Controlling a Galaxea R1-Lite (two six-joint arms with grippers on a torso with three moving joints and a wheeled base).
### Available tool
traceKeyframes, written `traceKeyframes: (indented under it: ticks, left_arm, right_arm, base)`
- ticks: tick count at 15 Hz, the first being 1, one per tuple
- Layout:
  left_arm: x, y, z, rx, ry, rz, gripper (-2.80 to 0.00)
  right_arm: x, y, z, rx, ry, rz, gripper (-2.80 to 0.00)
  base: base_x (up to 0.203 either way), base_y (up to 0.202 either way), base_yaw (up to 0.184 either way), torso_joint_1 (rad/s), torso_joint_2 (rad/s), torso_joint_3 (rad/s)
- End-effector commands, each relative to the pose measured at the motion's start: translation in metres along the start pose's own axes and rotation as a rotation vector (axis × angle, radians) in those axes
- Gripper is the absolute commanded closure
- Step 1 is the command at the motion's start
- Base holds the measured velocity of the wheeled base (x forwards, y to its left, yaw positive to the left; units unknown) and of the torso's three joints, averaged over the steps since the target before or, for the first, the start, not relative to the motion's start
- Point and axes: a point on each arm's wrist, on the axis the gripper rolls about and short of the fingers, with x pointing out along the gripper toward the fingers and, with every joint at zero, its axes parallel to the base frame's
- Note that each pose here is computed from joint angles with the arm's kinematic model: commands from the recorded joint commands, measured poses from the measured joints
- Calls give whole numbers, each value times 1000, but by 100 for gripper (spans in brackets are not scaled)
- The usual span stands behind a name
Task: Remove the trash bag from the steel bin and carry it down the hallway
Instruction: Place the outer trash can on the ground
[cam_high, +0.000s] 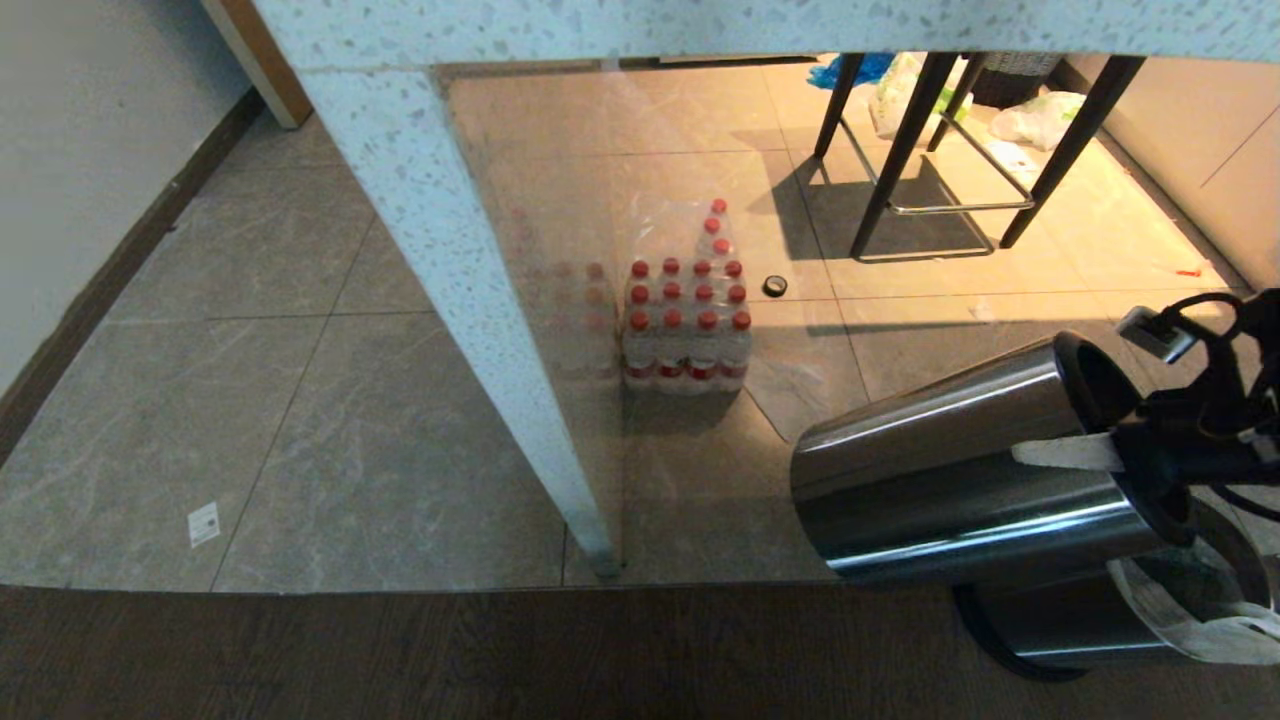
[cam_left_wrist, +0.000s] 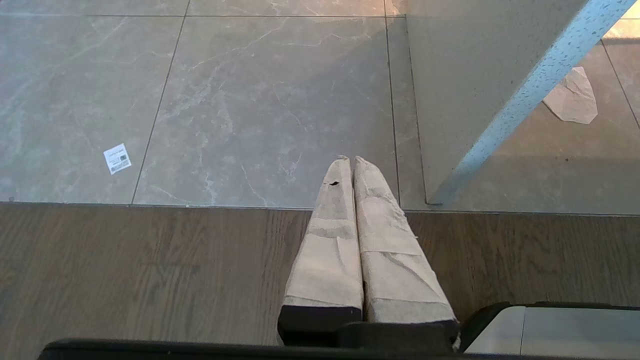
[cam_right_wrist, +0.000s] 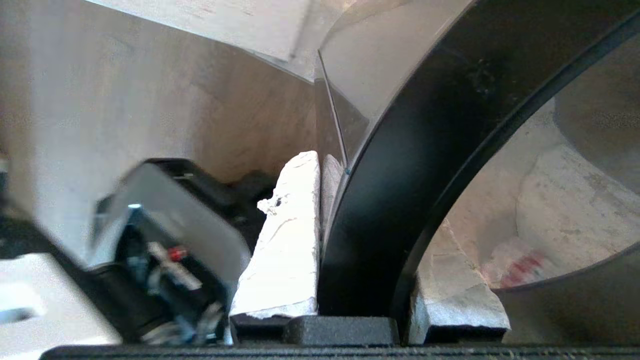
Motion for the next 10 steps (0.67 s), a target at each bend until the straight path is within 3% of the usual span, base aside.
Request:
traceKeyframes:
  ticks: [1,6,10]
  left_arm:
    - [0,0,0,-1,0,0,0]
    - [0,0,0,-1,0,0,0]
    - [0,0,0,-1,0,0,0]
  right_arm:
    - [36,-19,-7,-3,51,-22,0]
    - [97,-39,19,-144,-5,-158,0]
    - [133,-50,28,-211,-48,-176,0]
  base:
    - [0,0,0,0,0,0]
    - [0,0,0,0,0,0]
    - [0,0,0,0,0,0]
